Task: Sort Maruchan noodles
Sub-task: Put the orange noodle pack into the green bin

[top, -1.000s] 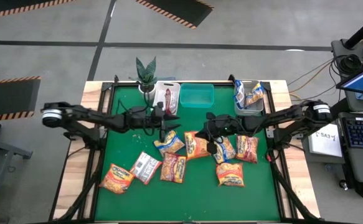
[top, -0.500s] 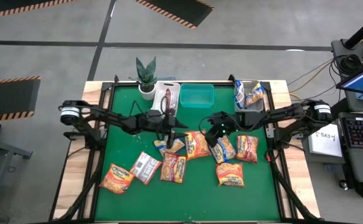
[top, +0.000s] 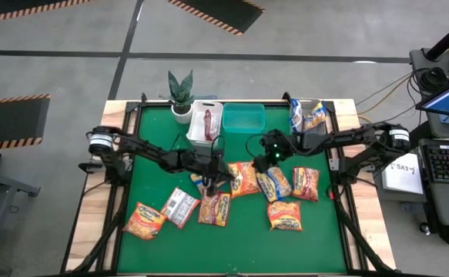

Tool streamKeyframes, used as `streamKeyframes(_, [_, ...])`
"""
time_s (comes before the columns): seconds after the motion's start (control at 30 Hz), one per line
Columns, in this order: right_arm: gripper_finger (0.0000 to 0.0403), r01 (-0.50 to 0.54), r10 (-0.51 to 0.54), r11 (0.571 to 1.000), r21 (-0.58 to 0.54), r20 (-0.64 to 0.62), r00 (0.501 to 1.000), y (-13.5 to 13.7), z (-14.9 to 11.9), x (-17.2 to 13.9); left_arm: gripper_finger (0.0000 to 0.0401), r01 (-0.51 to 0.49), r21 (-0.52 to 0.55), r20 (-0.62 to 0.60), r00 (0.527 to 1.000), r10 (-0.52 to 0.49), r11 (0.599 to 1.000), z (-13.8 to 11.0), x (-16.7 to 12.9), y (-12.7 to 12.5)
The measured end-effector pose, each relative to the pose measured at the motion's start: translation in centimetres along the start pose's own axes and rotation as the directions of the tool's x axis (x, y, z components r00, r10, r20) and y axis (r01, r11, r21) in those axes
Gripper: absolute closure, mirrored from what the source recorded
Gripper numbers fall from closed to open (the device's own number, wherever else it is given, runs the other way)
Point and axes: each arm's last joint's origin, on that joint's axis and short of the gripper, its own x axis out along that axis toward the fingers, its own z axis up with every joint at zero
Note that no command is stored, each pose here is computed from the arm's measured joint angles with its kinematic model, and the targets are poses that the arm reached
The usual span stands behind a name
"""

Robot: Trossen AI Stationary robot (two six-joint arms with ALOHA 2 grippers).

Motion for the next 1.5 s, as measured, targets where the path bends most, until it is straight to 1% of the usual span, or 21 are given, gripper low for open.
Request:
streamKeyframes(0.1, [0.014,0.005,-0.005,1.0,0.005,0.001,1.0,-0.2,0.1,0.1,0.0398,0.033,-0.011,-0.025,0.999,-0.033,0.999,-0.6,0.9,-0.2])
streamKeyframes(0.2, [0.0101,0.009,-0.009,1.0,0.007,-0.015,1.0,-0.3,0.0,0.5,0.04,0.046,-0.016,-0.05,0.998,-0.046,0.999,-1.3,1.9,-0.3])
streamKeyframes(0.3, [0.0073,0.015,-0.015,1.0,0.004,-0.03,0.999,-0.4,-0.2,1.2,0.0401,0.049,-0.021,-0.076,0.996,-0.05,0.999,-2.0,2.5,-0.3])
streamKeyframes(0.4, [0.0053,0.014,-0.014,1.0,0.0,-0.034,0.999,-0.5,-0.3,2.0,0.0401,0.047,-0.026,-0.087,0.995,-0.05,0.999,-2.4,2.6,-0.3])
streamKeyframes(0.5, [0.0045,0.006,-0.006,1.0,-0.007,-0.025,1.0,-0.7,-0.2,2.9,0.0401,0.045,-0.037,-0.125,0.991,-0.05,0.998,-3.0,2.7,-0.3])
streamKeyframes(0.6, [0.0044,-0.025,0.024,1.0,-0.017,-0.02,1.0,-0.8,-0.1,3.7,0.0401,0.041,-0.041,-0.133,0.99,-0.047,0.998,-3.2,2.7,-0.2])
streamKeyframes(0.8, [0.0044,-0.143,0.142,0.988,-0.056,-0.021,0.99,-0.7,0.2,5.5,0.0401,0.03,-0.048,-0.144,0.989,-0.037,0.998,-3.5,2.8,0.2])
streamKeyframes(0.93, [0.0045,-0.249,0.247,0.965,-0.079,-0.041,0.968,-0.6,0.2,6.8,0.0401,0.028,-0.057,-0.146,0.989,-0.036,0.998,-3.8,3.0,0.4])
streamKeyframes(1.03, [0.0055,-0.319,0.315,0.944,-0.087,-0.051,0.948,-0.5,0.3,7.4,0.0401,0.027,-0.06,-0.148,0.988,-0.035,0.998,-3.8,3.0,0.4])
streamKeyframes(1.2, [0.0097,-0.339,0.335,0.936,-0.091,-0.055,0.941,-0.5,0.3,7.7,0.0401,0.025,-0.061,-0.149,0.988,-0.034,0.998,-3.9,2.9,0.5])
streamKeyframes(1.33, [0.0148,-0.341,0.336,0.935,-0.097,-0.056,0.94,-0.5,0.3,7.7,0.0401,0.023,-0.062,-0.147,0.989,-0.032,0.998,-3.9,2.9,0.6])
streamKeyframes(1.5, [0.0229,-0.343,0.338,0.933,-0.107,-0.056,0.939,-0.5,0.3,7.6,0.0401,0.023,-0.06,-0.137,0.99,-0.031,0.998,-3.8,2.9,0.6])
